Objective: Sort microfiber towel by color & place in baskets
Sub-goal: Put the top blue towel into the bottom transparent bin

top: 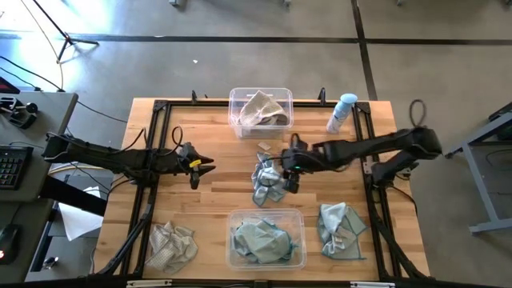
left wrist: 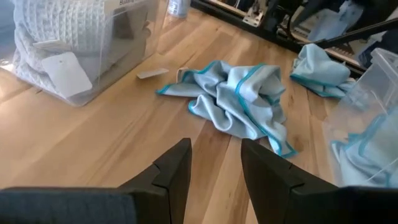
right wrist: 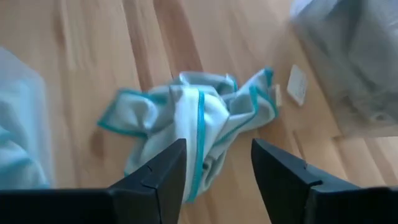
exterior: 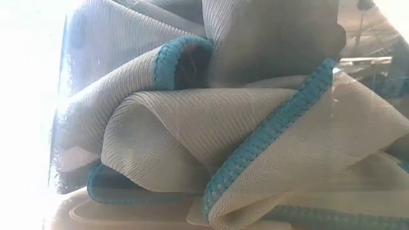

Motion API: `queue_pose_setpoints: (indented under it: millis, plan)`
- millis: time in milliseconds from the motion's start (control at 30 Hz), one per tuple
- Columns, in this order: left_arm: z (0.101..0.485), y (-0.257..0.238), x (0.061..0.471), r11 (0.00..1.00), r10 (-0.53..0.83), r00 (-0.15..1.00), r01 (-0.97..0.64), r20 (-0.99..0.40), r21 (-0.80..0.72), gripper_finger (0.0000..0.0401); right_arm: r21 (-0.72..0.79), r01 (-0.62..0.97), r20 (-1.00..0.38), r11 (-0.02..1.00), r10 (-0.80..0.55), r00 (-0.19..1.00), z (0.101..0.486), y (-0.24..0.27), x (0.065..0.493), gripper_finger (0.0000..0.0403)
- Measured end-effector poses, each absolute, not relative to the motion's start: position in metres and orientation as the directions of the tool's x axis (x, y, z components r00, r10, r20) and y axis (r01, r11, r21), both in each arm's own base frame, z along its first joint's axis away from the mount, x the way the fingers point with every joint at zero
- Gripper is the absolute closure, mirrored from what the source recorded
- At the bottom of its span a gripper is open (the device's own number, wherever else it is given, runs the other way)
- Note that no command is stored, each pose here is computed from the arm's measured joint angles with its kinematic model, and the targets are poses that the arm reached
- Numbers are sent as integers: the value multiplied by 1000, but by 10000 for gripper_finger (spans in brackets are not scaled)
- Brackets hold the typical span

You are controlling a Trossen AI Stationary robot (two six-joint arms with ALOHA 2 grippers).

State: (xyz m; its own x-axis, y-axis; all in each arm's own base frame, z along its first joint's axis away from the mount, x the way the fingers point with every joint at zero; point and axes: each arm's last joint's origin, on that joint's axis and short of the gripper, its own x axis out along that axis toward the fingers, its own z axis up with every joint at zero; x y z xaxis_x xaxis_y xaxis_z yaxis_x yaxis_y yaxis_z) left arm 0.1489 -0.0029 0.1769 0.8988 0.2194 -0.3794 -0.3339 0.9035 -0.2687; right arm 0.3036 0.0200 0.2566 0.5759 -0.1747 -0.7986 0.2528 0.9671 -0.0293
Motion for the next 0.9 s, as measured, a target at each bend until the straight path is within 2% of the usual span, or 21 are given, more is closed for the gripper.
queue_pose_setpoints:
  millis: [200, 333, 600, 767, 900]
  plan:
    - [173, -3, 148, 903, 220, 895, -337, -387, -265, 272, -73, 194, -873, 978, -157, 462, 234, 8, 341, 206]
    - [173, -3, 148, 904, 220, 896, -336, -386, -265, 272, -29, 143, -905, 989, -87, 417, 219, 3, 362, 194]
    - [173, -3, 148, 904, 221, 896, -337, -386, -265, 272, -19, 119, -956, 993, -52, 287, 177, -10, 379, 176]
    - [173, -3, 148, 903, 221, 896, -337, -386, -264, 272, 11, 87, -976, 996, -9, 217, 154, -14, 382, 176]
    - [173, -3, 148, 903, 221, 896, -337, -386, -265, 272, 15, 77, -979, 997, -1, 205, 145, -13, 385, 193]
